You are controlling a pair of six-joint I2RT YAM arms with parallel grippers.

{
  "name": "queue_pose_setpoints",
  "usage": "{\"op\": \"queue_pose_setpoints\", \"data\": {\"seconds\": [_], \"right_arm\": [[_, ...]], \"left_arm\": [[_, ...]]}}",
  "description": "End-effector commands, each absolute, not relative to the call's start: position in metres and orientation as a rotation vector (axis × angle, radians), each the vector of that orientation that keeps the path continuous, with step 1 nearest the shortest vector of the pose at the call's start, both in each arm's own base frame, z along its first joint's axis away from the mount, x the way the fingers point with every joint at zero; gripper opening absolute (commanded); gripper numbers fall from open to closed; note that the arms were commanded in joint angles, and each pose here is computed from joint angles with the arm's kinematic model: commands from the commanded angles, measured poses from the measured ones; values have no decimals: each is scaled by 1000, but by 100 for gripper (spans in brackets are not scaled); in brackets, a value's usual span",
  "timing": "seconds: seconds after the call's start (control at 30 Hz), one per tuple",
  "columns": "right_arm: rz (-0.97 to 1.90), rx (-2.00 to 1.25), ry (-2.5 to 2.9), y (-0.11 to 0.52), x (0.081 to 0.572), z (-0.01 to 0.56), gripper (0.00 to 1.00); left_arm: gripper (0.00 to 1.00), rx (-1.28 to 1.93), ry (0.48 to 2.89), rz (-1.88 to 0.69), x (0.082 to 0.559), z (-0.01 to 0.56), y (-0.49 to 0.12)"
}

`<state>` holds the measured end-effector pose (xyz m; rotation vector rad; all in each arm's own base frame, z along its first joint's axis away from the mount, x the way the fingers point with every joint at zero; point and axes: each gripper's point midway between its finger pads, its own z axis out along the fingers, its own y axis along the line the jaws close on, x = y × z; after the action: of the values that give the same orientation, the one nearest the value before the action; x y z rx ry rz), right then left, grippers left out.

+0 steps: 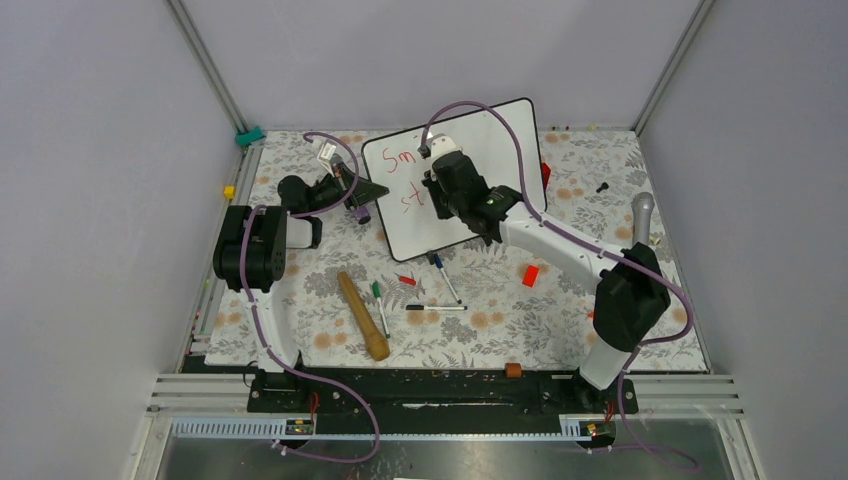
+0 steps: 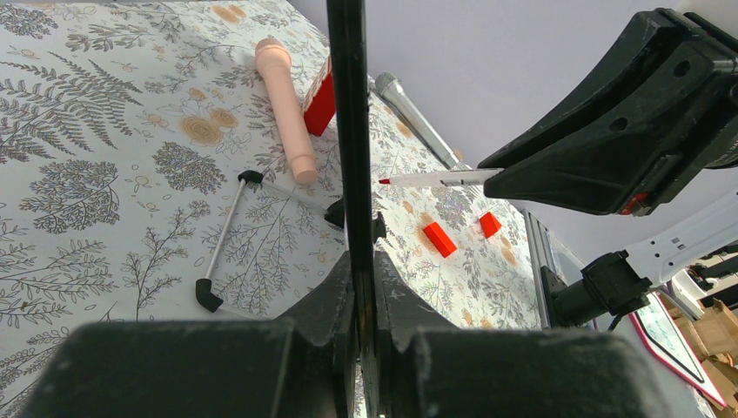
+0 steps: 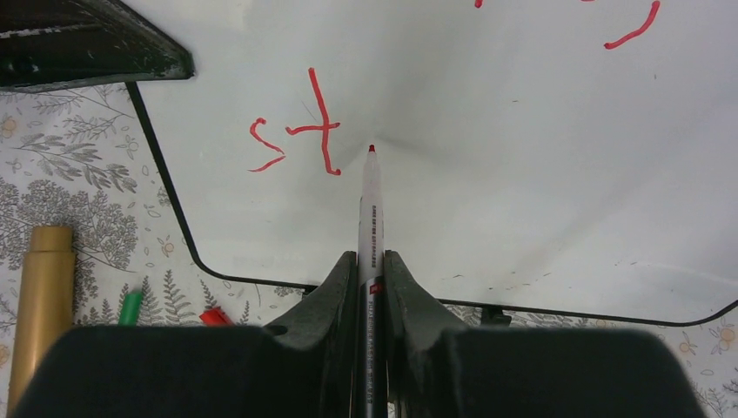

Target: Write a sentence on the whiteboard

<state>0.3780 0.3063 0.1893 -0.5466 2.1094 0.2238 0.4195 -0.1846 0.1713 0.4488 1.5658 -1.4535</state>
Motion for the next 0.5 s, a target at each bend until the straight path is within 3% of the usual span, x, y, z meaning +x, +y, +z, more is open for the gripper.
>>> {"op": "queue_pose_setpoints", "data": {"seconds": [0.0, 0.47], "right_arm": [[179, -512, 2066, 303, 391, 208, 0], [145, -522, 2079, 305, 399, 203, 0]], "left_arm": [[0, 696, 1452, -1388, 404, 176, -192], [0, 696, 1453, -1390, 404, 176, -192]]}}
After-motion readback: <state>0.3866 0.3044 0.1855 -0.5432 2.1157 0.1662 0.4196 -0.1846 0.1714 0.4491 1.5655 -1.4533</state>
